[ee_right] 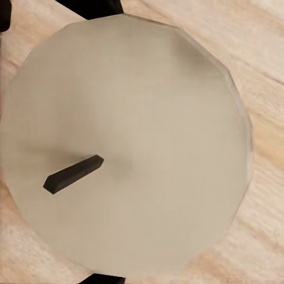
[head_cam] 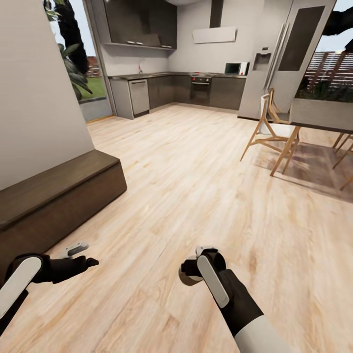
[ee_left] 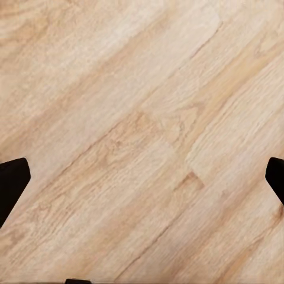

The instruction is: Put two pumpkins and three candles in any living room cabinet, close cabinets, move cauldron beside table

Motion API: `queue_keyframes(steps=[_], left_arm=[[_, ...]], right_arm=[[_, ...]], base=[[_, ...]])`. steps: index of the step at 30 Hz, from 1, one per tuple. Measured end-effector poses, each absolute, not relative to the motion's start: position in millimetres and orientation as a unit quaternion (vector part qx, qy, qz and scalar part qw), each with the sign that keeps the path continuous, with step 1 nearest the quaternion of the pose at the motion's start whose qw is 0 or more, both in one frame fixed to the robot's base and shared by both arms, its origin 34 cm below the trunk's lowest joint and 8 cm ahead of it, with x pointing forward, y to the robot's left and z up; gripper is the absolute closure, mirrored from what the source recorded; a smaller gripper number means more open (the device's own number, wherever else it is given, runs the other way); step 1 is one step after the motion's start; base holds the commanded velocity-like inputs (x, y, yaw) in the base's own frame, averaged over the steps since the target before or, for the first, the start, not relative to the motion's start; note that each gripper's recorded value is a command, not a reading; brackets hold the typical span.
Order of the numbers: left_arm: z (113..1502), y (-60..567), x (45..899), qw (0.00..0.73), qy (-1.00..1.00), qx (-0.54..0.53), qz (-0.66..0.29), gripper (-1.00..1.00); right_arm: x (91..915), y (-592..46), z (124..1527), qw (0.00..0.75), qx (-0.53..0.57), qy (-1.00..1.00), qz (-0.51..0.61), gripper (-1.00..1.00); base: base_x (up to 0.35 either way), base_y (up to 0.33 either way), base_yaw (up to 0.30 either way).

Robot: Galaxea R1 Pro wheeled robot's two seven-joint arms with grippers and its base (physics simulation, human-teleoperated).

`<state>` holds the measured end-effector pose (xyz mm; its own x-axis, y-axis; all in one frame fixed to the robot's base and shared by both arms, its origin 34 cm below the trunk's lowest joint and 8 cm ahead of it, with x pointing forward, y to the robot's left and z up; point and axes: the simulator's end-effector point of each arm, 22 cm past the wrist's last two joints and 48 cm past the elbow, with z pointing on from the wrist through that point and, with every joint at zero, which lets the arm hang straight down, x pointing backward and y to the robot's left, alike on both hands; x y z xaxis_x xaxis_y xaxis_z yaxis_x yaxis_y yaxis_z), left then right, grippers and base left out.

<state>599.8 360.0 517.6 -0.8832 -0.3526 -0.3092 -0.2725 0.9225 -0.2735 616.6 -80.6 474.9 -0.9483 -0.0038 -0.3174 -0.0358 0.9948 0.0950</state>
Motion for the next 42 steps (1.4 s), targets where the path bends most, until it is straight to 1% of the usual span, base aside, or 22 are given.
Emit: queue_keyframes(steps=[10,21,30,42], left_arm=[[518.2,355.5,600.5,0.18,0.963,-0.161,-0.121,-1.0],[518.3,355.7,600.9,0.18,0.963,-0.161,-0.121,-1.0],[518.8,355.0,601.0,0.181,0.962,-0.161,-0.123,-1.0],[523.4,342.4,604.5,0.185,0.958,-0.154,-0.154,-1.0]], right_arm=[[616.3,-79.8,474.9,0.161,-0.012,0.986,0.05,1.0],[616.3,-79.2,474.8,0.16,-0.013,0.986,0.05,1.0],[616.1,-79.2,475.0,0.16,-0.013,0.986,0.049,1.0],[615.7,-77.6,475.0,0.16,-0.013,0.986,0.052,1.0]], base=[[-0.009,0.005,0.283],[-0.258,0.138,0.283],[-0.062,0.03,0.283],[-0.201,0.208,0.283]])
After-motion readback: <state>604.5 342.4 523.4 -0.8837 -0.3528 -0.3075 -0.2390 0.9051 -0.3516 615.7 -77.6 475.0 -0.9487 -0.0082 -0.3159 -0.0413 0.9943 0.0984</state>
